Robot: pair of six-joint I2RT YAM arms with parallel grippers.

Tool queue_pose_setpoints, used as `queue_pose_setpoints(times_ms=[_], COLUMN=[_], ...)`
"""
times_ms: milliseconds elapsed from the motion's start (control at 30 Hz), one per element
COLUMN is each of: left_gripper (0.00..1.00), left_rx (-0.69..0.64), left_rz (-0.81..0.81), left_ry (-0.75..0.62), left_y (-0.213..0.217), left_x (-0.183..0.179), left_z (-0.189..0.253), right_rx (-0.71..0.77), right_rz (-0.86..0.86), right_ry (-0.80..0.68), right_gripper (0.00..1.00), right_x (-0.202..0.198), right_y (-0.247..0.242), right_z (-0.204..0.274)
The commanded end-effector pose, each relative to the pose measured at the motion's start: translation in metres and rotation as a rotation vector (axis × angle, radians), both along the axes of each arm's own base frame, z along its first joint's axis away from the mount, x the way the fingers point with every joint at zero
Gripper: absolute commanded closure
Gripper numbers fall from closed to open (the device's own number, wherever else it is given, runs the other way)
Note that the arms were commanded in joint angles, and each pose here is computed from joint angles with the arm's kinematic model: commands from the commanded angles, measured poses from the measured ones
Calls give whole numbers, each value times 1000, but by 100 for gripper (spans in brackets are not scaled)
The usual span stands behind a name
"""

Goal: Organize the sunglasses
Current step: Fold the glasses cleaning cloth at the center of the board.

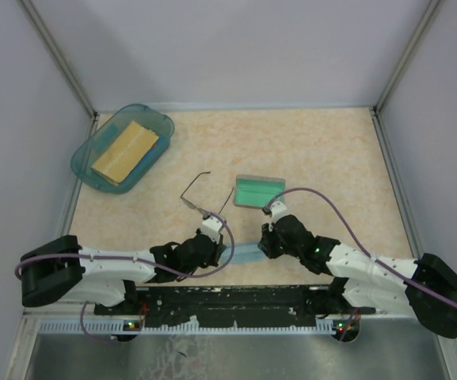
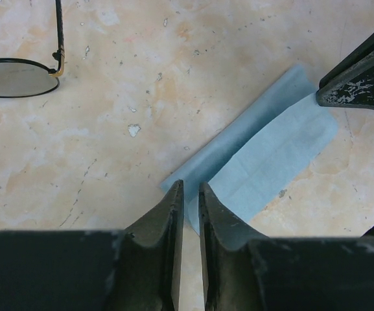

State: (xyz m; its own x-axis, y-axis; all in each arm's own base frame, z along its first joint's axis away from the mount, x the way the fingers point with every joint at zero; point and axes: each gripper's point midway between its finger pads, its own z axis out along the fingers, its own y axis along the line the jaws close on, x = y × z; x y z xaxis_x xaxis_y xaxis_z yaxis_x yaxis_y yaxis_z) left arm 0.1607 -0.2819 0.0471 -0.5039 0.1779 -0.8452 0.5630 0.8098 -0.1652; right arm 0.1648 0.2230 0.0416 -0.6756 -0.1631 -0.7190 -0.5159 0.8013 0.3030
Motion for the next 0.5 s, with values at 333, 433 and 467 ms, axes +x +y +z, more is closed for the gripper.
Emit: queue_pose_setpoints(times_ms=[333,433,467], left_gripper=[78,77,76], left_rx=[2,2,2], left_rz=[18,28,30], left_ry=[-11,-16,-18], left_y=[3,5,6], left_x=[1,2,3], left_z=[4,6,6], right_rx=[32,31,32], right_rz=[8,6,5], right_ry=[-15,-17,-17], right_gripper=[88,88,87], right_x=[-1,-2,-2], right_y=[5,4,4], right_z=[7,8,8])
